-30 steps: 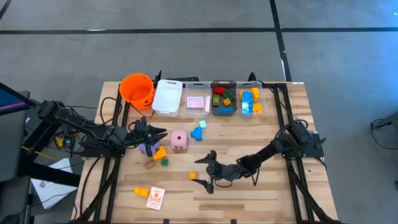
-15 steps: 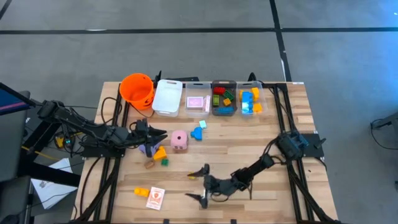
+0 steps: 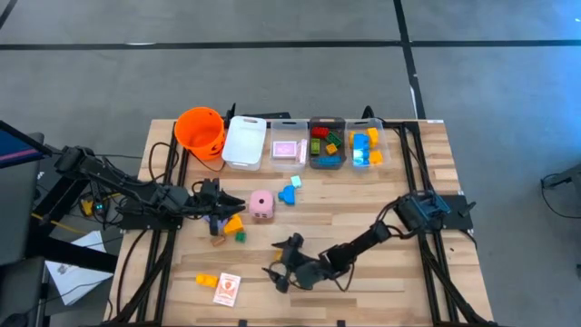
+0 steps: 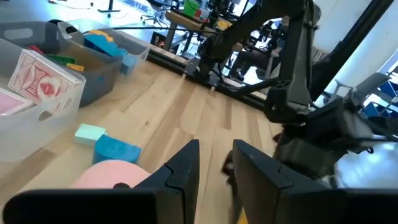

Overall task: Pick & Place Toys
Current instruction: Put the small yellow game piece into the black bin

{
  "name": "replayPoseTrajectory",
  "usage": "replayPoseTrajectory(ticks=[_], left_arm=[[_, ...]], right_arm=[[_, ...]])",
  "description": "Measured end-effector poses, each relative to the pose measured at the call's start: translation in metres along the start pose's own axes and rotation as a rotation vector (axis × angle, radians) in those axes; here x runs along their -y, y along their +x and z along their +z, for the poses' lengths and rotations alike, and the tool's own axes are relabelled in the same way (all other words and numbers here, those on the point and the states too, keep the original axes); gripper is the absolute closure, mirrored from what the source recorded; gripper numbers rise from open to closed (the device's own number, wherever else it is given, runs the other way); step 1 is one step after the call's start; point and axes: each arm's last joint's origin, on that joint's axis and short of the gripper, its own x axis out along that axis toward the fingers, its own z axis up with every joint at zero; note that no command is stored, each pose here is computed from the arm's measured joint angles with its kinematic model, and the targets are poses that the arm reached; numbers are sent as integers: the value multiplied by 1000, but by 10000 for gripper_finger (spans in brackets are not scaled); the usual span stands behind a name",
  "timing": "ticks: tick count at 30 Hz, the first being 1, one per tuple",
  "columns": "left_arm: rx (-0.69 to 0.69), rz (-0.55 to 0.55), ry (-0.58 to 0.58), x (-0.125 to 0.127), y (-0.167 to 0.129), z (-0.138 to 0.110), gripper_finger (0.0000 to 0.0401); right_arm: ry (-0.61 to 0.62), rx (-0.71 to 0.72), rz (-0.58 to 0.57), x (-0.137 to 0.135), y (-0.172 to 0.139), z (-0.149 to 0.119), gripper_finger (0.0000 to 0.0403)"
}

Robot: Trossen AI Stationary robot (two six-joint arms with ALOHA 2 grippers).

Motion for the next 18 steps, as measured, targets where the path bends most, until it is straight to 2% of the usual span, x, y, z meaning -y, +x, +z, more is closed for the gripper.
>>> replayPoseTrajectory(ticks=[6,13,18], left_arm=[[0,0,0,0,0,0,311],[-4,-10,-1,0,0,0,311],[-14,-30,-1,1,0,0,311]], right_arm=[[31,-107,-43,16,9,-6,19],[45,-176,-61,22,10,-7,19],[-30,-222,-62,23,9,-11,20]])
